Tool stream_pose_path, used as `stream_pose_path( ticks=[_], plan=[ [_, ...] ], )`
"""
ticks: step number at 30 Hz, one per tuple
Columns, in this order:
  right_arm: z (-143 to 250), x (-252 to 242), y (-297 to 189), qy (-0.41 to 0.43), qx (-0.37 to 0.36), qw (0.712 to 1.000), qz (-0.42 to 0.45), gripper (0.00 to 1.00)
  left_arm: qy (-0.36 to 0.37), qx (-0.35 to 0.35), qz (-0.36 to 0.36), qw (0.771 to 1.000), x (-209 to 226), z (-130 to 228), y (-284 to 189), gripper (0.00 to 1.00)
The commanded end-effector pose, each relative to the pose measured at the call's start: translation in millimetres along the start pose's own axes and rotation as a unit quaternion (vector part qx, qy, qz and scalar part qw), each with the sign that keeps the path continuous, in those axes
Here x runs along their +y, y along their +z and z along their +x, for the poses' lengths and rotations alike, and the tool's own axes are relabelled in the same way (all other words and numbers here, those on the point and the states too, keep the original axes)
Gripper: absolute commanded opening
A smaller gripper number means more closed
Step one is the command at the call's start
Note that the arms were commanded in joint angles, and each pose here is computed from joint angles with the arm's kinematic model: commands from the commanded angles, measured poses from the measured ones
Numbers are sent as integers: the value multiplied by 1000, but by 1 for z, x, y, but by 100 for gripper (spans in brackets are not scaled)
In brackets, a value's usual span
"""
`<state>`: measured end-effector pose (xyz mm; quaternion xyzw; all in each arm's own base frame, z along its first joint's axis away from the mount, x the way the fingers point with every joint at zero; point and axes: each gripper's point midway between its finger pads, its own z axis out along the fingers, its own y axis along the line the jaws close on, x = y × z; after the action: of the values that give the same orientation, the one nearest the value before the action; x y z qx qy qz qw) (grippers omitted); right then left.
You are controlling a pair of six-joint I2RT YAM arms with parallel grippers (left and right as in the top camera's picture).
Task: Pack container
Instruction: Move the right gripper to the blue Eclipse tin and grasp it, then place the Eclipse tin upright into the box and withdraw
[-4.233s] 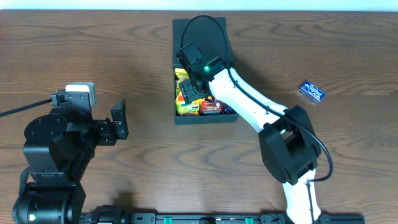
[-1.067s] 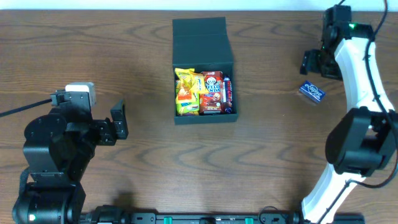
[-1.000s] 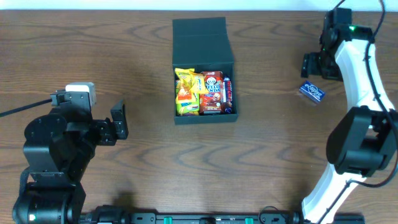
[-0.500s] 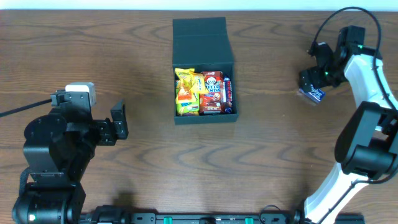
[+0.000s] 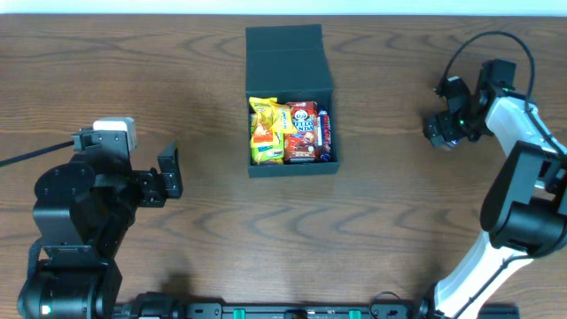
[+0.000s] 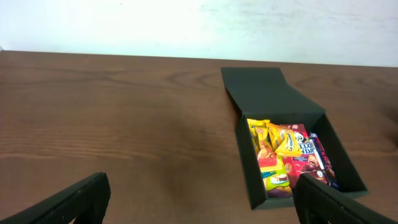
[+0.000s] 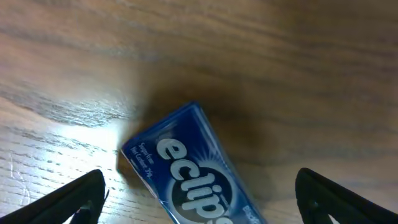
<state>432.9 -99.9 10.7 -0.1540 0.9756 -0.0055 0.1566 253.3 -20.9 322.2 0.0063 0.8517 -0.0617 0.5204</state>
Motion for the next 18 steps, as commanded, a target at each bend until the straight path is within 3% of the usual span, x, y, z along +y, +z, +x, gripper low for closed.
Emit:
stream_pose_path(
  ticks=[1, 6, 15, 18],
  plan=[
    [4, -1, 3, -3, 0, 1000, -5, 92, 8, -6, -5, 1000, 2, -5, -3, 95],
    [10, 2, 13, -1, 10, 1000, -12, 69, 8, -6, -5, 1000, 2, -5, -3, 95],
    [11, 2, 16, 23, 13, 1000, -14, 45, 8, -6, -5, 1000, 2, -5, -3, 95],
    [10, 4, 16, 43, 11, 999, -18, 25, 8, -6, -5, 1000, 2, -5, -3, 95]
  ],
)
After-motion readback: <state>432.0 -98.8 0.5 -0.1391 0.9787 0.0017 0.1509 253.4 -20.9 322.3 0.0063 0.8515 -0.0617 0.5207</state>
